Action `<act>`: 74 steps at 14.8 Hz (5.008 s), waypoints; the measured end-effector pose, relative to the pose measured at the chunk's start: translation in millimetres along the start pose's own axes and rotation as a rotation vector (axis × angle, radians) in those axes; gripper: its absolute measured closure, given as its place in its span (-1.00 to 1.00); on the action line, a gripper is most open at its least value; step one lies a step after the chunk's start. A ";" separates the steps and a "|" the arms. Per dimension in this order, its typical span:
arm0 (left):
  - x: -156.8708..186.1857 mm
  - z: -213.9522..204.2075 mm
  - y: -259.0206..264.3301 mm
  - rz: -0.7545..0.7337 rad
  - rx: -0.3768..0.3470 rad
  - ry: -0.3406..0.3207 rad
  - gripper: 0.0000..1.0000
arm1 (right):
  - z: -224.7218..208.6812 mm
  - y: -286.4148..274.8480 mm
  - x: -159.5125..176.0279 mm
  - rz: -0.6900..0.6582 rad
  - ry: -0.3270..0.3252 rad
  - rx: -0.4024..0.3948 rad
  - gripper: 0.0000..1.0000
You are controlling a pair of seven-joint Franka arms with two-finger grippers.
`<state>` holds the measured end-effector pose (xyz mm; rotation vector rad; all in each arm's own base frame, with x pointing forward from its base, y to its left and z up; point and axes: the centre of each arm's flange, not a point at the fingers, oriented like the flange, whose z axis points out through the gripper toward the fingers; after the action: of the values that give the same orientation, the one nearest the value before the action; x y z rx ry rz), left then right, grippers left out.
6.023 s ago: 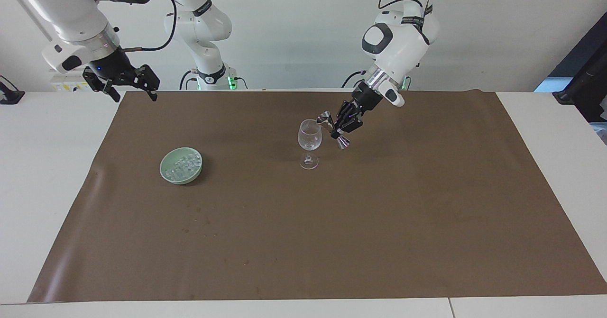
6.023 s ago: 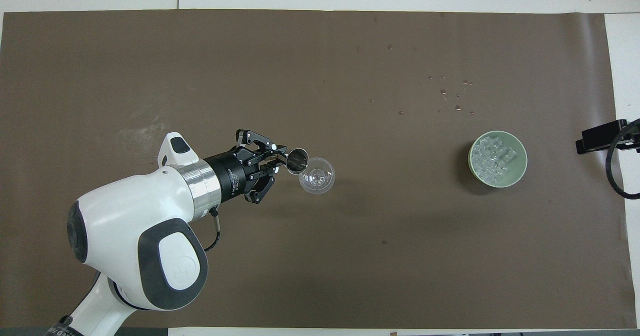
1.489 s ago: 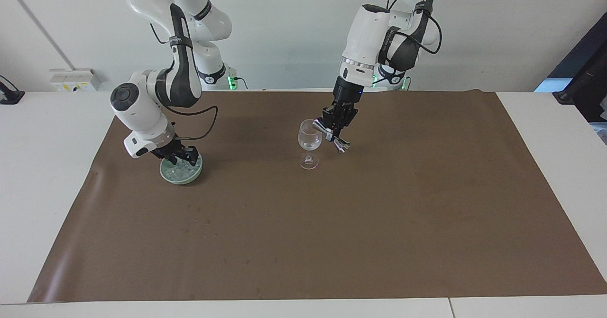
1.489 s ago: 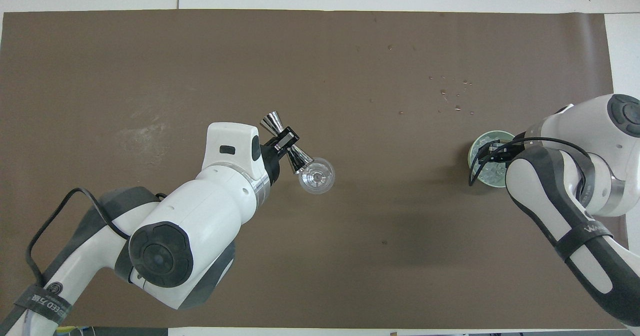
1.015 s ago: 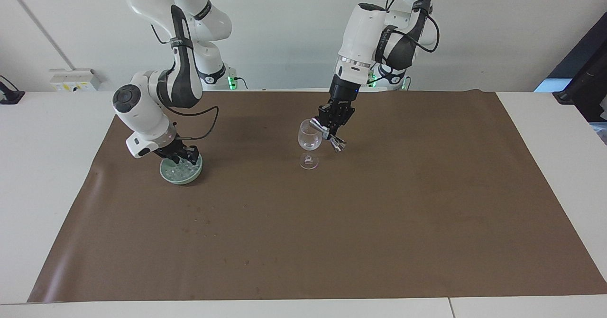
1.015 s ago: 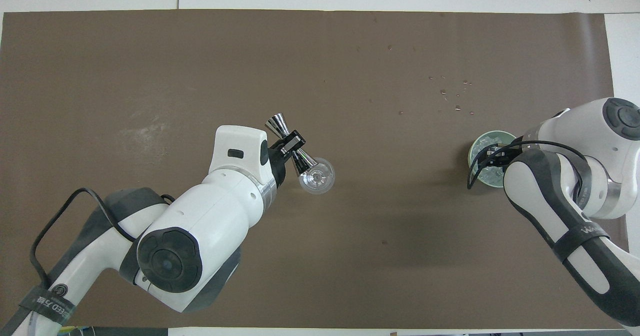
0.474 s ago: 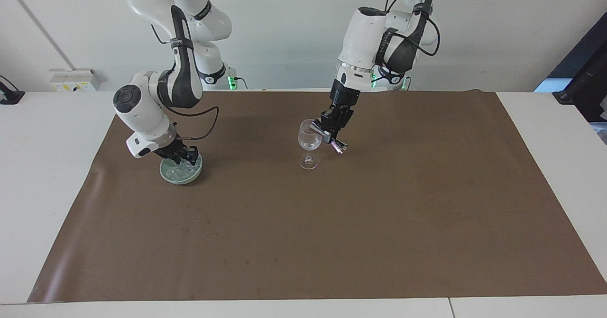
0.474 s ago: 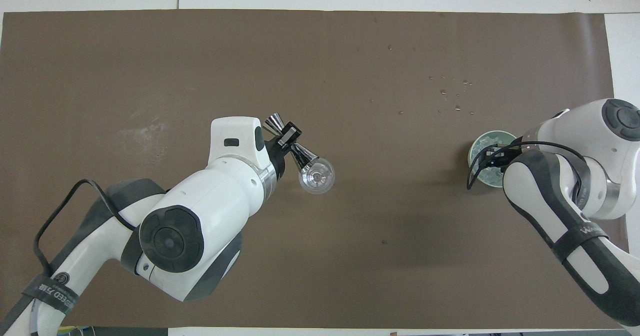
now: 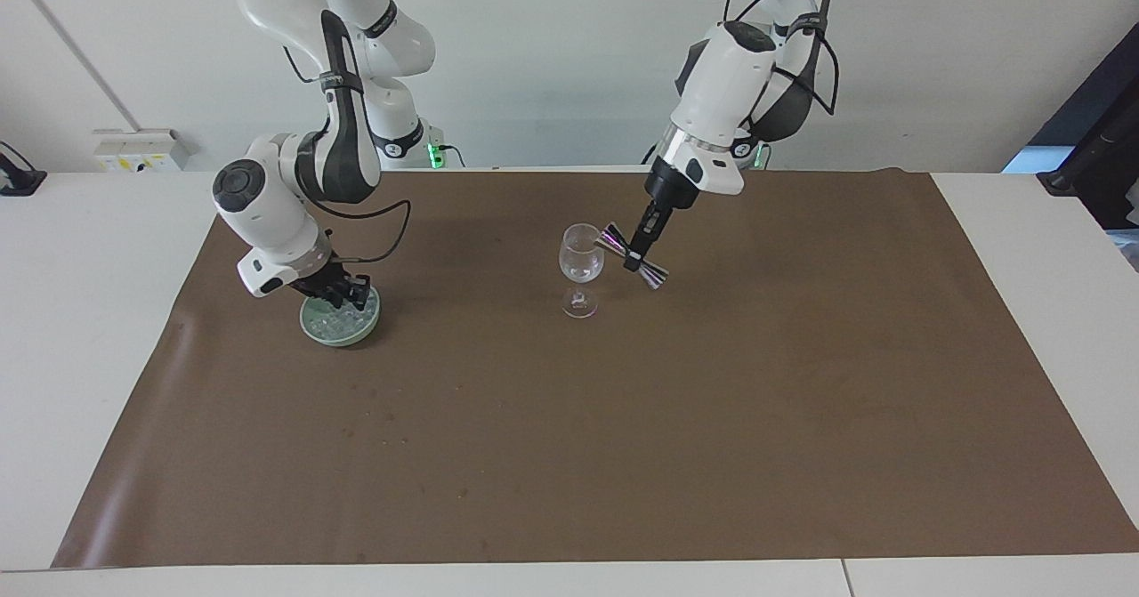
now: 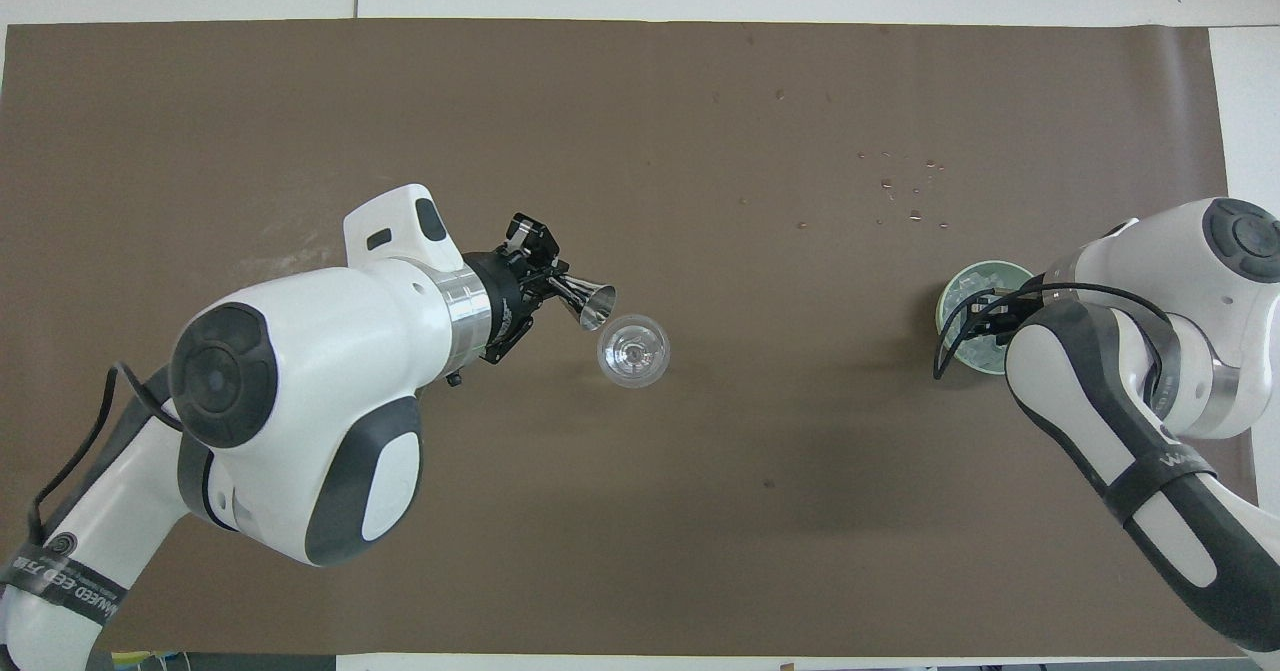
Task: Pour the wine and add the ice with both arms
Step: 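Carry the silver bottle back to its spot with the left gripper, then release the bottle and withdraw the left gripper while the right gripper lifts the cup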
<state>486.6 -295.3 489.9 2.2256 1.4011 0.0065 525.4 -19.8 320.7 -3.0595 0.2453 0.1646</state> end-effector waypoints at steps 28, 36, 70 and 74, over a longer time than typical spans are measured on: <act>452.5 1.4 -204.5 -0.803 -0.292 -0.531 0.56 | 5.6 0.8 -1.7 0.001 0.017 0.000 0.35; 417.0 35.8 -249.3 -0.856 -0.383 -0.589 0.56 | 4.3 0.5 -1.7 0.000 0.021 0.000 0.46; 423.1 -20.8 -249.1 -0.570 -0.188 -0.395 -1.00 | -61.3 -16.7 12.3 0.009 -0.020 0.007 0.54; 435.9 -66.2 -211.2 -0.334 -0.061 -0.321 -1.00 | -109.9 -61.8 15.6 0.073 0.001 0.008 0.54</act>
<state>495.4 172.3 347.6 1.8206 1.5423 -0.3992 561.8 30.3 431.6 -3.0448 0.3566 0.1650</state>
